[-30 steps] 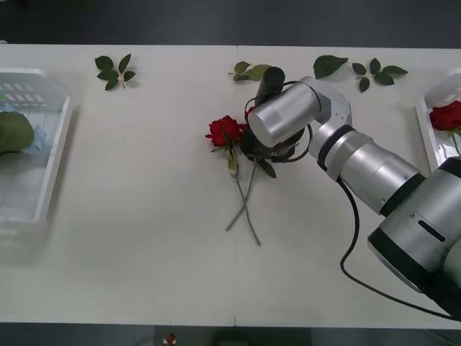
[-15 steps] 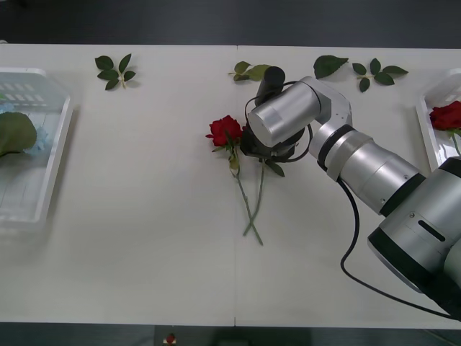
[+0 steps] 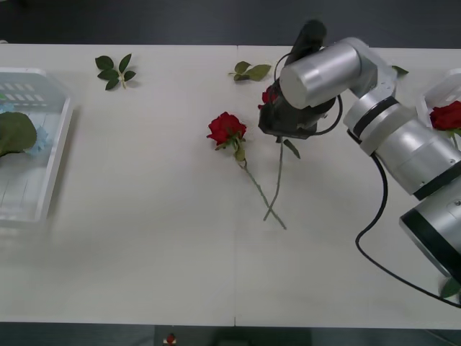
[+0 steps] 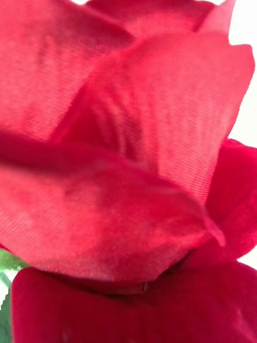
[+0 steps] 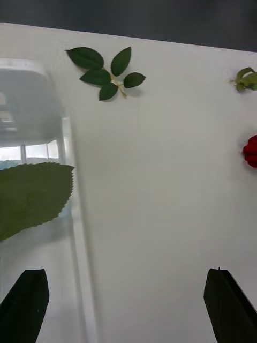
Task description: Put the red flowers into the right box and the blue flowers into the left box
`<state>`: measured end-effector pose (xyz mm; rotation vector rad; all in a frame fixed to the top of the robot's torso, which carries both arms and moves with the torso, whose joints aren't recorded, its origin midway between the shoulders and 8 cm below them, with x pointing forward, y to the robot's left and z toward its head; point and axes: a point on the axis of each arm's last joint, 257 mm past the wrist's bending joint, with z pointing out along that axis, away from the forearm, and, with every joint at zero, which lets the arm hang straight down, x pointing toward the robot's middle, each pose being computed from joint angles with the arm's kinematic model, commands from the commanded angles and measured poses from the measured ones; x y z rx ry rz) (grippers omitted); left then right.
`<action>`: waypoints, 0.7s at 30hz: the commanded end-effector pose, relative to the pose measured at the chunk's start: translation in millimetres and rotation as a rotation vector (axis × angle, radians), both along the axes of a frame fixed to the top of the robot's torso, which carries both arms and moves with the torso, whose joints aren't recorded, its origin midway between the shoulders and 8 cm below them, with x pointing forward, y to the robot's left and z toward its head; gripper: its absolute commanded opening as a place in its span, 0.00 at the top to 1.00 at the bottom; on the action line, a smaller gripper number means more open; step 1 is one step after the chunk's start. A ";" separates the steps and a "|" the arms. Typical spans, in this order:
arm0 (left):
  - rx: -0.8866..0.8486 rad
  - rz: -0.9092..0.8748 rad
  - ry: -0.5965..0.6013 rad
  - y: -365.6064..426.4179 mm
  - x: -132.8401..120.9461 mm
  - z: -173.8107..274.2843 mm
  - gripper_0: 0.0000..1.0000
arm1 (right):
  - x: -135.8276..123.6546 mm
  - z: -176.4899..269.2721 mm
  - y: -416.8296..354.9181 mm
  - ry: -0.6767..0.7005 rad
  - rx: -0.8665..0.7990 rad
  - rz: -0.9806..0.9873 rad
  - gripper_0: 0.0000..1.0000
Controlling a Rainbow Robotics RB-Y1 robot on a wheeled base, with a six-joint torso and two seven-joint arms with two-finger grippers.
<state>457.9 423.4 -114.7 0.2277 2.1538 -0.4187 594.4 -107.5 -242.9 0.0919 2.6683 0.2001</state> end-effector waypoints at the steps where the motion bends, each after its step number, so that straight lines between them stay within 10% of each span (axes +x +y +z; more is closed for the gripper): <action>1: 0.050 -0.076 -0.020 -32.4 17.1 2.3 0.16 | 18.8 54.5 -44.8 -0.085 -0.031 0.046 1.00; 21: 0.054 -0.189 0.026 -141.1 41.6 -85.5 0.00 | -15.7 115.3 -363.1 -0.140 -0.434 0.020 1.00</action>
